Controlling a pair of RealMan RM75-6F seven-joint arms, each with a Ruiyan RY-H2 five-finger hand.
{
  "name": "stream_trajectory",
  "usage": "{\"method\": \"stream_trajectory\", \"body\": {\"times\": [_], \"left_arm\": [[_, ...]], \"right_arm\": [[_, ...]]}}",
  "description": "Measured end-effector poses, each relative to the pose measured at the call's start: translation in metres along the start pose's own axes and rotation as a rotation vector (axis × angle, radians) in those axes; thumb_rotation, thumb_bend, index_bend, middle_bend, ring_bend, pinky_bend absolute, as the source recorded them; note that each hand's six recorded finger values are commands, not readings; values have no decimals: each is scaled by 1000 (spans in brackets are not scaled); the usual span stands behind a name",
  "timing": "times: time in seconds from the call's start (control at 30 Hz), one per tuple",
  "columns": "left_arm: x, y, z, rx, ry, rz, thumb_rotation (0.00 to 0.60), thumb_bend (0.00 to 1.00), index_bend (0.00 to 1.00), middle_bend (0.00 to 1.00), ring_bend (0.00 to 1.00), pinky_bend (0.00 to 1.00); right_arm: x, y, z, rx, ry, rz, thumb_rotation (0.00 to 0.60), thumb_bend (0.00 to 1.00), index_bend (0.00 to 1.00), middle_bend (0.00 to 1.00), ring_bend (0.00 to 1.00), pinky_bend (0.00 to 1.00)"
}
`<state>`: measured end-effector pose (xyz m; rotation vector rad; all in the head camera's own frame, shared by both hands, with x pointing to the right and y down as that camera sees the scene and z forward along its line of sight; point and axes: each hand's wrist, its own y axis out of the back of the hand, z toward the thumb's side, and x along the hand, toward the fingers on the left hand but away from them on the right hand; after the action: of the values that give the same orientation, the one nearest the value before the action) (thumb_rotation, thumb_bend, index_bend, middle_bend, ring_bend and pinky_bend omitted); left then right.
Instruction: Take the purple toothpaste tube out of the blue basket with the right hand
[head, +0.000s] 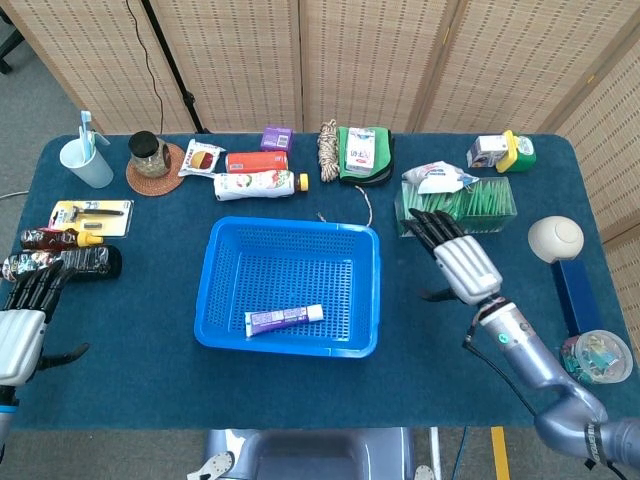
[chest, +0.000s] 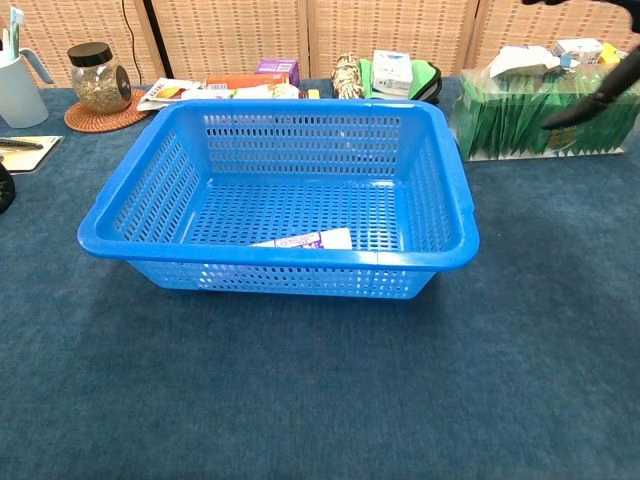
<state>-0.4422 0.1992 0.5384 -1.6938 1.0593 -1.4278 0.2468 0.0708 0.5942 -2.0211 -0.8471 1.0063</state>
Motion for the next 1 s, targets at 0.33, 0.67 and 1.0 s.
{"method": "stream_trajectory", "body": {"times": [0.33, 0.67, 1.0], "left_arm": [[6, 0, -2, -12, 12, -13, 600, 0, 0, 0, 0, 0], [9, 0, -4, -23, 17, -20, 600, 0, 0, 0, 0, 0], [8, 2, -5, -34, 11, -18, 600, 0, 0, 0, 0, 0]], "right_arm": [[-53, -11, 66, -100, 111, 59, 600, 0, 0, 0, 0, 0], [-66, -57, 105, -89, 174, 178, 600, 0, 0, 0, 0, 0], [-74, -98, 103, -30, 159, 285, 600, 0, 0, 0, 0, 0]]}}
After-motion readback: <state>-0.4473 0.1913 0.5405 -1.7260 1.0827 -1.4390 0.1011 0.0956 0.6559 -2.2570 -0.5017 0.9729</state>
